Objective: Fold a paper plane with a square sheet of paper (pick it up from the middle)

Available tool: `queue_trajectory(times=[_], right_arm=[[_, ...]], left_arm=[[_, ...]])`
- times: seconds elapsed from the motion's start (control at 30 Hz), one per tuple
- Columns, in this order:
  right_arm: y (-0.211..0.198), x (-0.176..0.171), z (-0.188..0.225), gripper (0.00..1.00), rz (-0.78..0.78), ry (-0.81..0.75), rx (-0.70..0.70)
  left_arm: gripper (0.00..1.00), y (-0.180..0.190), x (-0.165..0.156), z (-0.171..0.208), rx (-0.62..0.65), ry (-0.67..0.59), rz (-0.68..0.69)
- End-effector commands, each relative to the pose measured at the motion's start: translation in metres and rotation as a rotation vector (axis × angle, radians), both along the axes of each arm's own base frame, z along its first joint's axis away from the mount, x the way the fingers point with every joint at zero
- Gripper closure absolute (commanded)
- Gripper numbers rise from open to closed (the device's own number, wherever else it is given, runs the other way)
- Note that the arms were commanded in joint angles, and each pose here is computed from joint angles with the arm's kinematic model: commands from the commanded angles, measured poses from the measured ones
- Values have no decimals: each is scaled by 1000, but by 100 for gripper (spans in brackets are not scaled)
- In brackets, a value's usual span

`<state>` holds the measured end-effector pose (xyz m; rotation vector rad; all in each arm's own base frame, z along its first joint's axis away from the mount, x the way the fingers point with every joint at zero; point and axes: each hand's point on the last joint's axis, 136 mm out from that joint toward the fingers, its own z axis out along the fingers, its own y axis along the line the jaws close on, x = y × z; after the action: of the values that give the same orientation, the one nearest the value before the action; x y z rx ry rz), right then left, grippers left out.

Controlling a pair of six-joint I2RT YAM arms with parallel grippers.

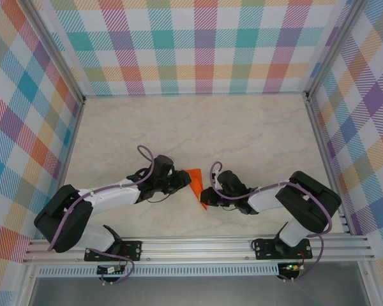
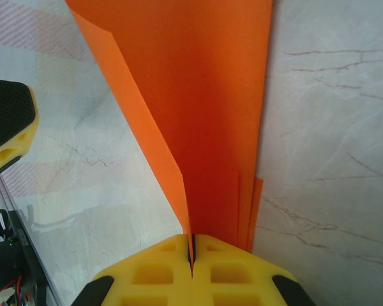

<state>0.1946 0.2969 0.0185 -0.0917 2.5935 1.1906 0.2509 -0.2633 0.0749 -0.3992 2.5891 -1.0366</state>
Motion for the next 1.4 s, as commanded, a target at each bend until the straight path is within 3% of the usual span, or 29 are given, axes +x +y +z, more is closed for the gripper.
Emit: queue_trajectory(times=[0.0,0.87,1.37], right_arm=[[-13,-12,-17,95,-11,75,-40],[-18,-12,-28,93,-41,152,-60],[-19,-14,-32,91,-34,164,-75]], left_arm=[[60,-4,0,8,-36,-20,1],[60,-48,8,7,-165,-8,-115],[59,-61,14,-16,-172,24,-136]])
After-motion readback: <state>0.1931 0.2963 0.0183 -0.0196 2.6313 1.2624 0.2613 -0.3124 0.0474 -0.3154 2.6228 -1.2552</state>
